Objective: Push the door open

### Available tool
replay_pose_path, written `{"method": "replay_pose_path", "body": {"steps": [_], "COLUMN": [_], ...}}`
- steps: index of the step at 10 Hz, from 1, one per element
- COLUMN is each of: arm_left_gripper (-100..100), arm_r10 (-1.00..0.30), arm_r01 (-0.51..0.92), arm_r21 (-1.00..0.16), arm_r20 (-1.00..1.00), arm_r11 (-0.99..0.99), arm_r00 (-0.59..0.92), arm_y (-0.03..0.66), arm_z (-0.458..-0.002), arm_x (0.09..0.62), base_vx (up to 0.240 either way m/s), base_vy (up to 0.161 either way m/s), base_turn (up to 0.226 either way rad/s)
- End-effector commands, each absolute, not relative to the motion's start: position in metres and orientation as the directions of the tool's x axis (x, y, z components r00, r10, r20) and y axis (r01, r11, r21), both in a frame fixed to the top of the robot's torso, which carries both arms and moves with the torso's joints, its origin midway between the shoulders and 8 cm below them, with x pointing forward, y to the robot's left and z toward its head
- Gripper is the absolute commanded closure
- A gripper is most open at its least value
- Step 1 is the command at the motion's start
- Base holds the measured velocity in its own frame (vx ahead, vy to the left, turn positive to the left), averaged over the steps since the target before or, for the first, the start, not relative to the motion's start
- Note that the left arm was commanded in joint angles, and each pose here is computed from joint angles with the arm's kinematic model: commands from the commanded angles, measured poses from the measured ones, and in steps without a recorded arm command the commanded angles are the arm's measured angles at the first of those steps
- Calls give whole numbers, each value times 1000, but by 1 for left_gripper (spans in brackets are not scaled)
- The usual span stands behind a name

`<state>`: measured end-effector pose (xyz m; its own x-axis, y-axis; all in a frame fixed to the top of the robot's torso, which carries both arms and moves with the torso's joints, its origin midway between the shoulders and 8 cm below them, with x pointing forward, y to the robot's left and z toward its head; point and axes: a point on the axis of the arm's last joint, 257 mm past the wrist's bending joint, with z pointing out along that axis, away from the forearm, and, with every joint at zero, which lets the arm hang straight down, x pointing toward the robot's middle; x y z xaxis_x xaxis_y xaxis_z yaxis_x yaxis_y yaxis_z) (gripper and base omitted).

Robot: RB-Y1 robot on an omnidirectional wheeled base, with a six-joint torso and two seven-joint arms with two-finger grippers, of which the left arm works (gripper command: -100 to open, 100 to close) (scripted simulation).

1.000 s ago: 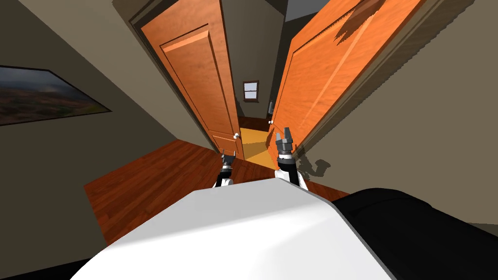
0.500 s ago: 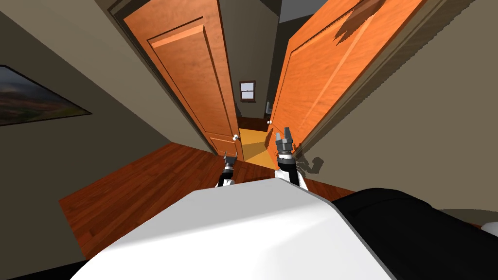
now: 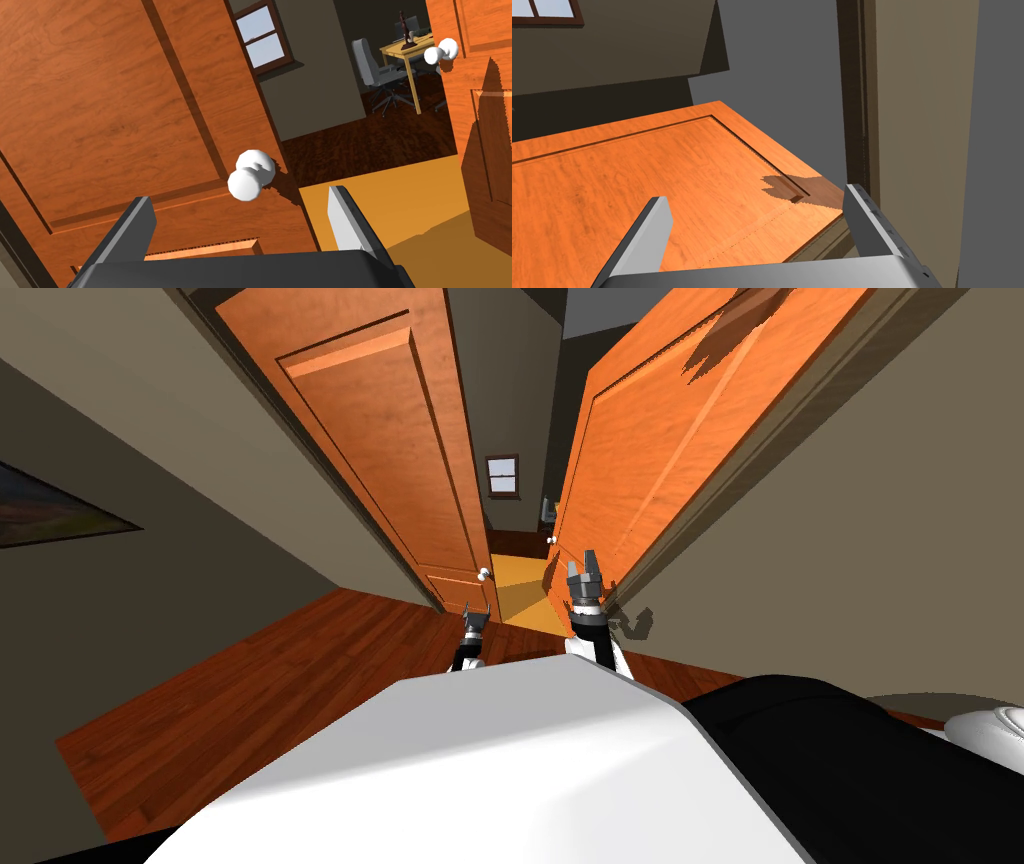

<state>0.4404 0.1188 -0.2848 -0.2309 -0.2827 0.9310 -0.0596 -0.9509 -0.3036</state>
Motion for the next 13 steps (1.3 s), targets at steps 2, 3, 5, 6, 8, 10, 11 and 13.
{"method": "replay_pose_path", "body": {"steps": [2,3,5,6,8,10,11,13], "arm_left_gripper": [-100,-100,-100,-100,-100,-100,-100,-100], "arm_r10": [-244,-218,-194,-182,-159,-129,-119,-92], "arm_r01": [-79,-90,-100,-104,-112,-121,-123,-129], "arm_r21": [-265,-238,-212,-200,-175,-143,-133,-102], "arm_r20": [948,958,966,970,977,985,987,992], "arm_r11": [-961,-967,-972,-974,-978,-982,-983,-986], "arm_r00": [-206,-188,-170,-160,-142,-117,-109,-85], "arm_y": [116,113,111,110,109,107,106,105], "arm_z": [-298,-308,-317,-321,-330,-341,-345,-356], "arm_x": [440,439,438,438,437,435,435,433], "base_vx": [76,93,93,55,64,91,75,75], "base_vy": [77,114,105,79,70,108,98,98], "base_turn": [-104,-173,-102,-80,-82,-129,-67,-120]}}
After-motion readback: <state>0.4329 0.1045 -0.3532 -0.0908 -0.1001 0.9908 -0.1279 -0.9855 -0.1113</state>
